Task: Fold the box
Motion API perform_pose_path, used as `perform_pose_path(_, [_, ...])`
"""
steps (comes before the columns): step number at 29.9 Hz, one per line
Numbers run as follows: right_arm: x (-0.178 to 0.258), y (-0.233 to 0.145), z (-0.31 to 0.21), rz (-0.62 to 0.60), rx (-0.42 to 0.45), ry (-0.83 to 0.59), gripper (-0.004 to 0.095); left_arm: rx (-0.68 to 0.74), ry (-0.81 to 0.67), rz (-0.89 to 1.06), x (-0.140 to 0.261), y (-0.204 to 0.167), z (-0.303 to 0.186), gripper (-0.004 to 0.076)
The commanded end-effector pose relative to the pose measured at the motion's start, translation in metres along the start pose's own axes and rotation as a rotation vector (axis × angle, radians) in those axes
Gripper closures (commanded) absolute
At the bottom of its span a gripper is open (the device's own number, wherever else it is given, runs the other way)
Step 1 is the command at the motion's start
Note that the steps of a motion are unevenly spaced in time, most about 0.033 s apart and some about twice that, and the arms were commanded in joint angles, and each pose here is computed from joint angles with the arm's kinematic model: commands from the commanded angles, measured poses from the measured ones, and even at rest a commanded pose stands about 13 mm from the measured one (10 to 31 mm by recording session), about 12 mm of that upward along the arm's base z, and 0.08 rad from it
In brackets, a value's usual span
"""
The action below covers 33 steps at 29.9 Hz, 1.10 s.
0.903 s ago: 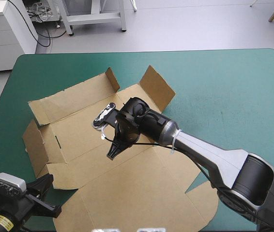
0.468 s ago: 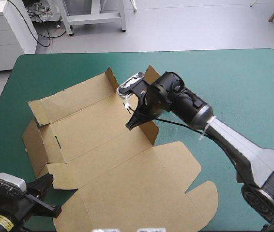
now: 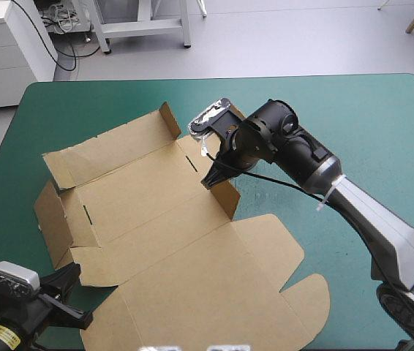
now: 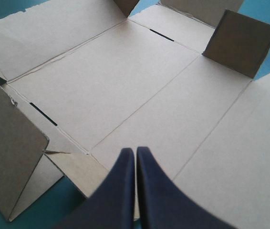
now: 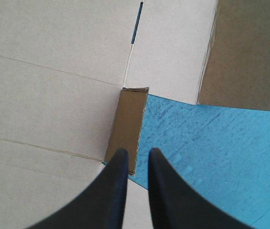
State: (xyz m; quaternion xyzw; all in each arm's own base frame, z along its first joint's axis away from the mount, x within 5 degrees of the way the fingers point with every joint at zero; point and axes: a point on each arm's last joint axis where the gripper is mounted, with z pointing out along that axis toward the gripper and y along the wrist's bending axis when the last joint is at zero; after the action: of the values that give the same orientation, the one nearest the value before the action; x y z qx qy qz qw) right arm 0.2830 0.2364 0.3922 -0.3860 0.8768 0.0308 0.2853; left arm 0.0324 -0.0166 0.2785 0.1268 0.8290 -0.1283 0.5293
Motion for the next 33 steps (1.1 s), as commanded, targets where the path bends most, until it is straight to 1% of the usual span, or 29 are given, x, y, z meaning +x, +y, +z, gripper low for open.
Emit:
perform_pose_path(1, [-0.004, -0.007, -0.030, -0.025, 0.031, -0.106, 0.0501, 0.017, -0.083, -0.013, -0.013, -0.002, -0.003, 0.0731])
perform_pose_path(2, [-0.004, -0.008, -0.030, -0.027, 0.035, -0.105, 0.0432, 0.017, -0.083, -0.013, -0.013, -0.002, -0.003, 0.0731])
perform_pose_path(3, [-0.004, -0.008, -0.030, -0.027, 0.042, -0.105, 0.0388, 0.017, -0.083, -0.013, -0.013, -0.002, -0.003, 0.0731])
perform_pose_path(4, [-0.004, -0.009, -0.030, -0.024, 0.052, -0.103, 0.0354, 0.017, -0.083, -0.013, -0.013, -0.002, -0.003, 0.0731])
perform_pose_path(5, [-0.004, -0.010, -0.029, -0.021, 0.064, -0.100, 0.0344, 0.017, -0.083, -0.013, -0.013, -0.002, -0.003, 0.0731])
perform_pose_path(9, [-0.005, -0.010, -0.019, 0.008, 0.070, -0.078, 0.0347, 0.017, -0.083, -0.013, -0.013, -0.002, -0.003, 0.0731])
perform_pose_path(24, [-0.007, -0.007, 0.053, -0.004, 0.052, 0.076, 0.0347, 0.017, -0.083, -0.013, -0.013, -0.002, -0.003, 0.0731])
perform_pose_path(27, [-0.006, -0.012, 0.061, 0.021, 0.057, 0.095, 0.0347, 0.017, -0.083, -0.013, -0.013, -0.002, -0.003, 0.0731])
perform_pose_path(30, [-0.003, -0.021, 0.067, 0.084, 0.061, 0.108, 0.0347, 0.017, -0.083, -0.013, -0.013, -0.002, -0.003, 0.0731])
perform_pose_path(32, [-0.002, -0.025, 0.068, 0.109, 0.045, 0.110, 0.0347, 0.017, -0.083, -0.013, -0.013, -0.002, -0.003, 0.0731])
perform_pose_path(33, [-0.002, -0.025, 0.068, 0.126, 0.024, 0.109, 0.0347, 0.017, -0.083, -0.013, -0.013, -0.002, -0.003, 0.0731])
